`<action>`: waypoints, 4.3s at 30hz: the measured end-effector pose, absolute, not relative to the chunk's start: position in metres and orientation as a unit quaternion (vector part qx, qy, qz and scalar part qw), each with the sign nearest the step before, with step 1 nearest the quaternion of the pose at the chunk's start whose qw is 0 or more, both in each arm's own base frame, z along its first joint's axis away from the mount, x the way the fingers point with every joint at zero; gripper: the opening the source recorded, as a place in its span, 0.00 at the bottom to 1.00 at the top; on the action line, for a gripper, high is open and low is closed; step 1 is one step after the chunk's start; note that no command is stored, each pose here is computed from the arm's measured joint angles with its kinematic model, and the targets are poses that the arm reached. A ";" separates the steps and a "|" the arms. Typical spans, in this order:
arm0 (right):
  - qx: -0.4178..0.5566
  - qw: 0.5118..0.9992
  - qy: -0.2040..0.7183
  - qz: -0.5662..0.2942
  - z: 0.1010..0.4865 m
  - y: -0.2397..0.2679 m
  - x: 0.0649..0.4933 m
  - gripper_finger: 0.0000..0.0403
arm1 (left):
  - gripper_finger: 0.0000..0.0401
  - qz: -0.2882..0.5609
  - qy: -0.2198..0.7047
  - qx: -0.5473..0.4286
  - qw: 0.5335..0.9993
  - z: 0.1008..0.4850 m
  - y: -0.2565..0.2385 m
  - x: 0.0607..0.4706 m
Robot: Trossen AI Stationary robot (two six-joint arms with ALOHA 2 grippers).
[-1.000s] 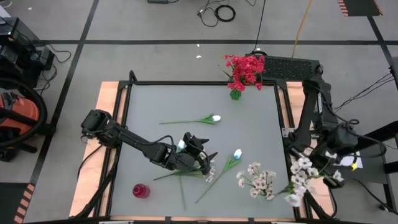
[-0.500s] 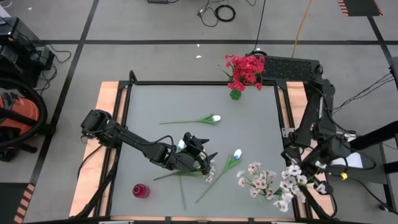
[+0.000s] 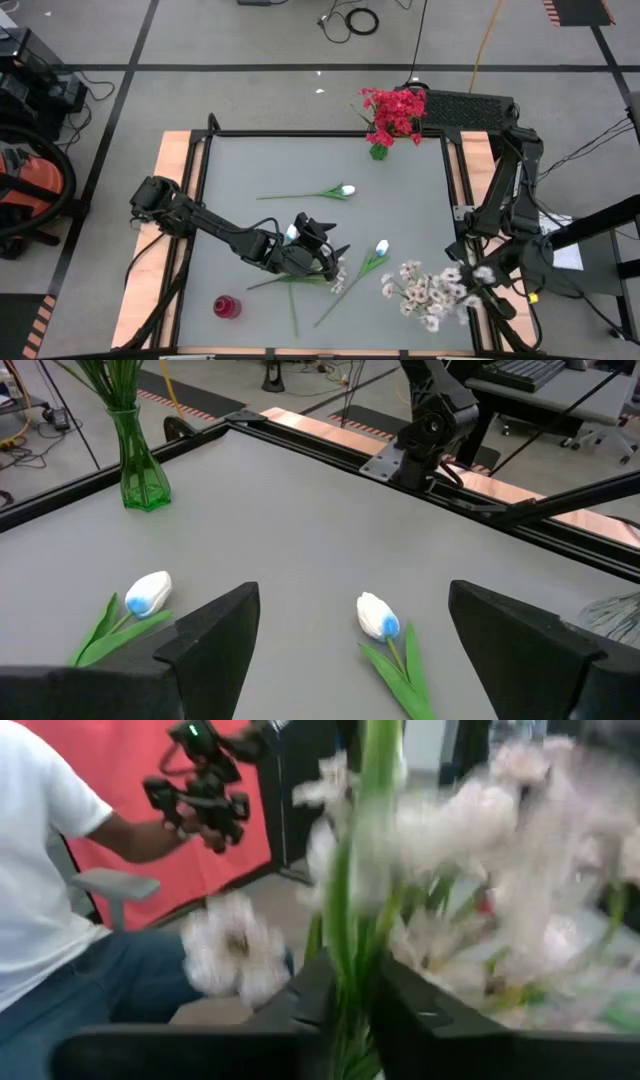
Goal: Sort flowers into vase by color
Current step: Put the right white flowers into the transparent vase, then put the white flowers into the transparent vase
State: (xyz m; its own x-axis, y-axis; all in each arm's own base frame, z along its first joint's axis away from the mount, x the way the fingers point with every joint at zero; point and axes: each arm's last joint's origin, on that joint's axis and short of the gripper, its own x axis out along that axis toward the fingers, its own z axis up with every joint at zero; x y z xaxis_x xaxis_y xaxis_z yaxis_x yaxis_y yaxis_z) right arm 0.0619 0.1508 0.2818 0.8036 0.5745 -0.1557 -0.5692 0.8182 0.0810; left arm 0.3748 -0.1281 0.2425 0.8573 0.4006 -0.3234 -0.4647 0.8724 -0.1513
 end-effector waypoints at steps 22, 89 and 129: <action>0.092 0.870 0.413 0.252 0.268 0.074 0.029 0.60 | 0.82 0.203 0.188 -0.154 0.949 0.224 -0.152 0.365; -0.017 0.995 0.090 -0.037 0.277 0.068 0.048 0.41 | 0.09 0.134 0.094 -0.028 0.986 0.308 -0.111 0.369; 0.012 1.000 -0.018 -0.015 0.333 0.039 0.044 0.49 | 0.10 0.011 -0.187 0.106 0.977 0.359 -0.041 0.537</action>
State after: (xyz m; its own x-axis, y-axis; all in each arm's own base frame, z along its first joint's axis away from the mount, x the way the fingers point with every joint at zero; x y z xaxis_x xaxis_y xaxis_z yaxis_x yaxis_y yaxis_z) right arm 0.0445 0.0387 0.3332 0.9989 -0.0303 0.0359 0.0294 0.9992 0.0252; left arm 0.5368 -0.0413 0.3588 0.9296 -0.0172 0.3681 -0.0620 0.9773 0.2024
